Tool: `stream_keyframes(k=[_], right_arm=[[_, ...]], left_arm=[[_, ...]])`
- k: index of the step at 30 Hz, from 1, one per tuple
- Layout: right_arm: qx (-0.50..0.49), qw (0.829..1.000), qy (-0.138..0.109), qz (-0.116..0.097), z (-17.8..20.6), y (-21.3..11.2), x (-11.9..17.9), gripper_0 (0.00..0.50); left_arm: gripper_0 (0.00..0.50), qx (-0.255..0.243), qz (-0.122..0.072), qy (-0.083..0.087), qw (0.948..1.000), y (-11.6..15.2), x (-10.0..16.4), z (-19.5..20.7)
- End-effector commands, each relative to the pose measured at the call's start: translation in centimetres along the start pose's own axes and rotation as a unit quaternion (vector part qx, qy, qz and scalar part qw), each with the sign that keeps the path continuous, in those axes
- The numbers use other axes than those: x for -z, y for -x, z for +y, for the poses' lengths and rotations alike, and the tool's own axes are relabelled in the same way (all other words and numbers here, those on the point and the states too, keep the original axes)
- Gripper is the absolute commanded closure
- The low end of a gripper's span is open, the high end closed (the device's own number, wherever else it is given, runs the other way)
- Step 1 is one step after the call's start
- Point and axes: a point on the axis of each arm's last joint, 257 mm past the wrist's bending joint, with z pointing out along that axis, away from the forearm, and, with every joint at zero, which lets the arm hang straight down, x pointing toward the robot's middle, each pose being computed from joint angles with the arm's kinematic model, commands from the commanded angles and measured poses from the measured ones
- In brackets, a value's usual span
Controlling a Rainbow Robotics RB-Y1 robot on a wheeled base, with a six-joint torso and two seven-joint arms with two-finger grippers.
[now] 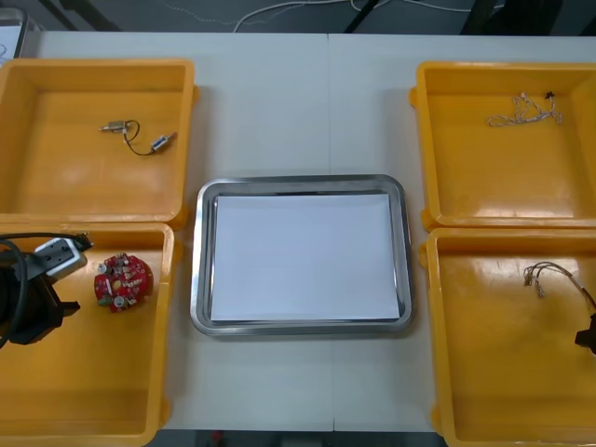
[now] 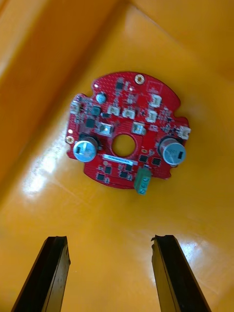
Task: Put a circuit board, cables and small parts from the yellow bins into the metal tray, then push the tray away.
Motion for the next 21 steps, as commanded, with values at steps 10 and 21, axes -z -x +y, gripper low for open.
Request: stream_keyframes(k=[10, 21], right_arm=[[-0.004, 1.000, -0.006, -0.008, -1.5, -1.4, -2.7, 0.000], [-0.005, 1.000, 0.001, -0.006, -1.2, -2.1, -4.1, 0.000]], left_arm=[[0.023, -0.119, -0.009, -0.020, 0.9927, -0.3, -2.6, -3.0], [0.007, -0.130, -0.019, -0.010, 0.9913, 0.2, -4.8, -3.1]])
